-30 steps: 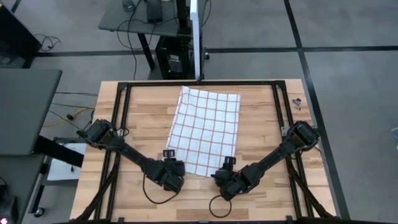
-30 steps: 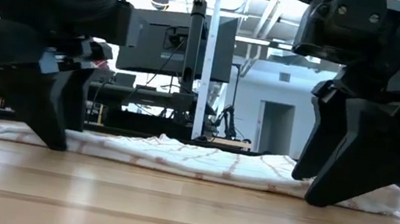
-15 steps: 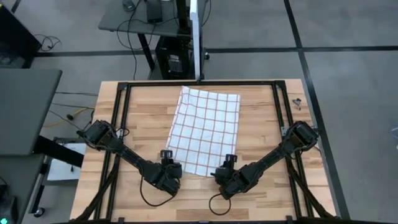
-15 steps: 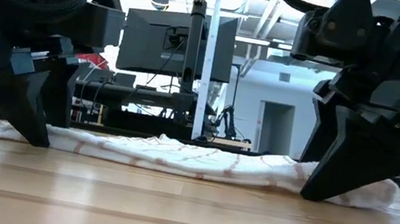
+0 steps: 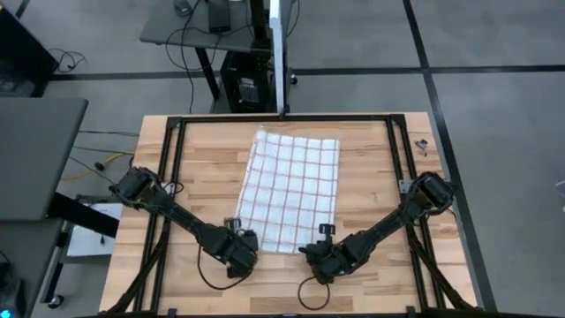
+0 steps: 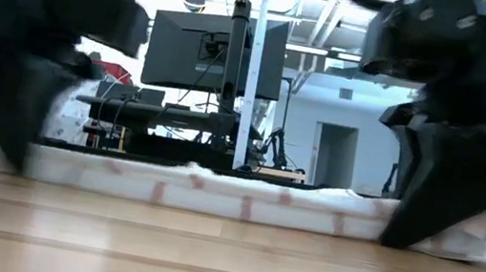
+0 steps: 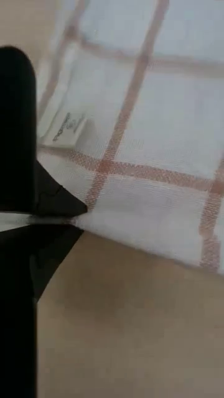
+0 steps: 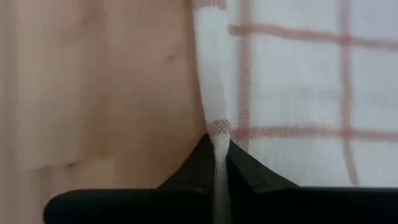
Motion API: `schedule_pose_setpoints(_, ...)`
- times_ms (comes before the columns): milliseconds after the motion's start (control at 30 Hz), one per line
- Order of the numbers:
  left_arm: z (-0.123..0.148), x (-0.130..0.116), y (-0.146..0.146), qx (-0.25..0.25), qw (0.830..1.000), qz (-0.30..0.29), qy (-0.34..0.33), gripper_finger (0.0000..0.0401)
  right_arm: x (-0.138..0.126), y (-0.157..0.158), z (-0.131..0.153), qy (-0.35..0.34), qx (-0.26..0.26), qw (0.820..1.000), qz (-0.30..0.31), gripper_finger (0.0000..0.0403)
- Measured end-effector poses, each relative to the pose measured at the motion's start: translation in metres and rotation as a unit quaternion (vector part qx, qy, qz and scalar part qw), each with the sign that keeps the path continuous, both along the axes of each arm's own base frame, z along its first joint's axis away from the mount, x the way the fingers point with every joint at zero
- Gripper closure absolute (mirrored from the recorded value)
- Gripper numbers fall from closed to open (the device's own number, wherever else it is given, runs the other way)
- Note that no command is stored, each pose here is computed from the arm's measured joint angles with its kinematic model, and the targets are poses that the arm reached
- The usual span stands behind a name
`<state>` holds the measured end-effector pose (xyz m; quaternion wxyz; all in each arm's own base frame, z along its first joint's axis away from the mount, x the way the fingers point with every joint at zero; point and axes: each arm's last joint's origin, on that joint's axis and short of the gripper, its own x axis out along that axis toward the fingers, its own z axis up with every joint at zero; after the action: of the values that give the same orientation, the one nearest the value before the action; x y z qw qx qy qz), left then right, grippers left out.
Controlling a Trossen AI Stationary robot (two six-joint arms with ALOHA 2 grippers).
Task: Roll towel
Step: Roll the white towel
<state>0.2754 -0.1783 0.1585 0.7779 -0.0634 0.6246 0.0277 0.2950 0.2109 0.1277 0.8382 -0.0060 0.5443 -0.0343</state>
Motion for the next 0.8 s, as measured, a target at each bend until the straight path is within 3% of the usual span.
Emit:
schedule_pose_setpoints(100, 0.018, -0.002, -0.004, -0.06, 0.998, 0.008, -0.014, 0.04, -0.01, 0.012, 0.014, -0.005, 0.038, 0.999, 0.005, 0.04)
schedule_pose_setpoints(267, 0.029, -0.007, -0.019, -0.114, 0.993, 0.01, -0.037, 0.0401, -0.024, 0.031, 0.029, -0.035, 0.08, 0.996, -0.014, 0.0401)
schedule_pose_setpoints(567, 0.032, -0.004, -0.017, -0.116, 0.992, 0.0, -0.052, 0.0401, -0.031, 0.039, 0.031, -0.031, 0.107, 0.993, -0.025, 0.0402)
schedule_pose_setpoints(800, 0.033, 0.004, 0.007, -0.101, 0.994, -0.02, -0.036, 0.0401, -0.019, 0.017, 0.034, -0.002, 0.105, 0.994, -0.038, 0.0402)
